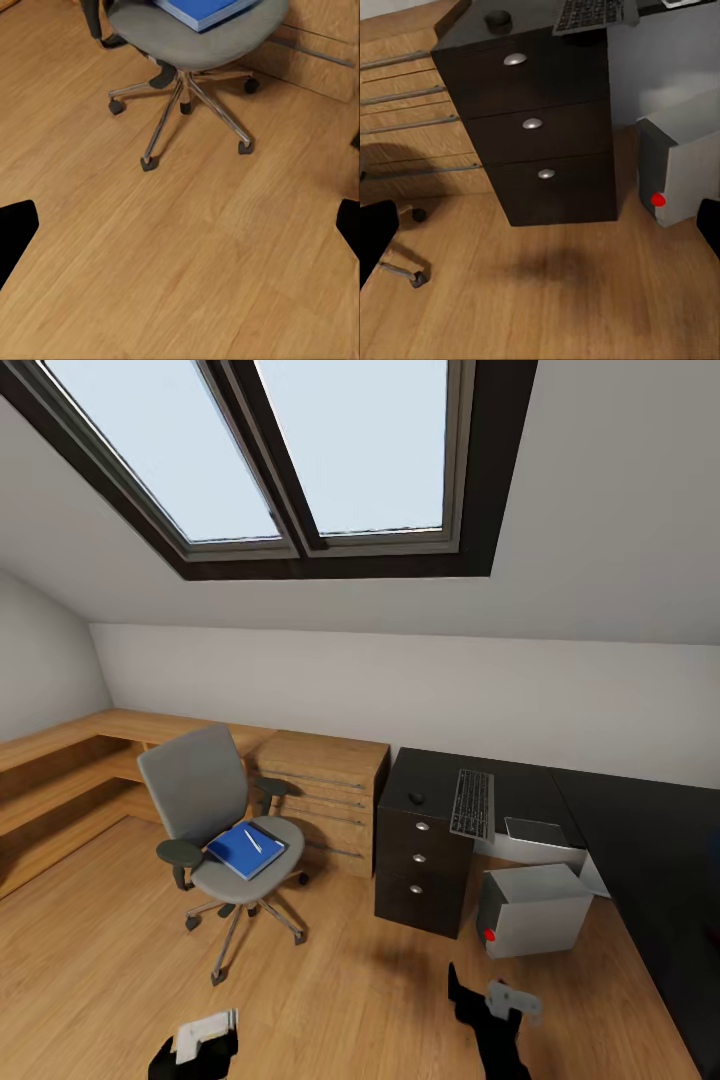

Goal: In the bedroom, organize the workspace by keeping the computer under the desk, ensuring the monitor is on the desk, placing the keyboard on the desk next to the monitor, placing the mouse on the desk next to the keyboard, moving the folder from the swivel chair onto the desk next to the mouse, stacking the notebook on top of the folder with the pen on top of the notebook, and positioning the swivel chair next to the desk.

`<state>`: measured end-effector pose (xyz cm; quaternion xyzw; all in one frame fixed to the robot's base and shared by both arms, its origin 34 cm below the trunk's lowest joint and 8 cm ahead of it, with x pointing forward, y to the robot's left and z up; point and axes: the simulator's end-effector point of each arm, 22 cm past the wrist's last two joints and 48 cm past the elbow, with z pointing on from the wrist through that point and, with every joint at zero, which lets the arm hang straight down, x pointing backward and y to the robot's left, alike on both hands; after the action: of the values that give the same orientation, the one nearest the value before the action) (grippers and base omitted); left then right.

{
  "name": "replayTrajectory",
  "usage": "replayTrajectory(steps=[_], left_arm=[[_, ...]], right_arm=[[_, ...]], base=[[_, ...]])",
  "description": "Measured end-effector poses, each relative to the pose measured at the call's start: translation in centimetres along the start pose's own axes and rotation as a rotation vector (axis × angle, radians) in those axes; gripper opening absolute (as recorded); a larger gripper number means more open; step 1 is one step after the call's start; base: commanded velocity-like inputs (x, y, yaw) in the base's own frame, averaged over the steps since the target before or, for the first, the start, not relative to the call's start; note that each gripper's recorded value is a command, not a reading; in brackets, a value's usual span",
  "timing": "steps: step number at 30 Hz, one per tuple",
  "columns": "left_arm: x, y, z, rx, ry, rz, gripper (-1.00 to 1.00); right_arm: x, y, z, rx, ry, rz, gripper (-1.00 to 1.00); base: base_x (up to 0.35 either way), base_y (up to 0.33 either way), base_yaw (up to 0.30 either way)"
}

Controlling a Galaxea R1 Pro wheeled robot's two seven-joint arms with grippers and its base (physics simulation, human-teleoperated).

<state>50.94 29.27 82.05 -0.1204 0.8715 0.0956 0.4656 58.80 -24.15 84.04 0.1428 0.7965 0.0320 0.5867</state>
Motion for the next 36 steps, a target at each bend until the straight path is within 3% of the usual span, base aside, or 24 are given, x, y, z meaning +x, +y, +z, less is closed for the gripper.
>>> replayTrajectory(steps=[6, 9, 14, 20, 26, 36], left_arm=[[-5.7, -1.9, -0.7, 0.045, 0.026, 0.007, 1.00], [-11.1, -2.9, -2.2, 0.077, -0.011, 0.002, 1.00], [-14.6, -3.2, -3.5, 0.096, -0.051, -0.011, 1.00], [-18.1, -3.9, -5.4, 0.140, -0.080, -0.058, 1.00], [-17.6, -3.4, -5.0, 0.131, -0.065, -0.057, 1.00], [-17.0, -2.3, -4.5, 0.108, -0.051, -0.069, 1.00]], right_arm=[[-6.6, 1.2, 3.1, 0.013, -0.017, 0.025, 1.00], [-10.9, 2.5, 4.4, 0.006, 0.063, 0.025, 1.00], [-14.0, 3.5, 4.1, 0.006, 0.136, 0.014, 1.00], [-19.4, 2.6, 1.7, 0.098, 0.224, -0.007, 1.00], [-18.3, 2.6, 1.6, 0.096, 0.262, 0.018, 1.00], [-15.5, 3.3, 1.7, 0.086, 0.317, -0.003, 1.00]], base=[[0.000, 0.000, 0.000], [0.000, 0.000, 0.000], [0.000, 0.000, 0.000], [0.000, 0.000, 0.000], [0.000, 0.000, 0.000], [-0.024, -0.015, -0.005]])
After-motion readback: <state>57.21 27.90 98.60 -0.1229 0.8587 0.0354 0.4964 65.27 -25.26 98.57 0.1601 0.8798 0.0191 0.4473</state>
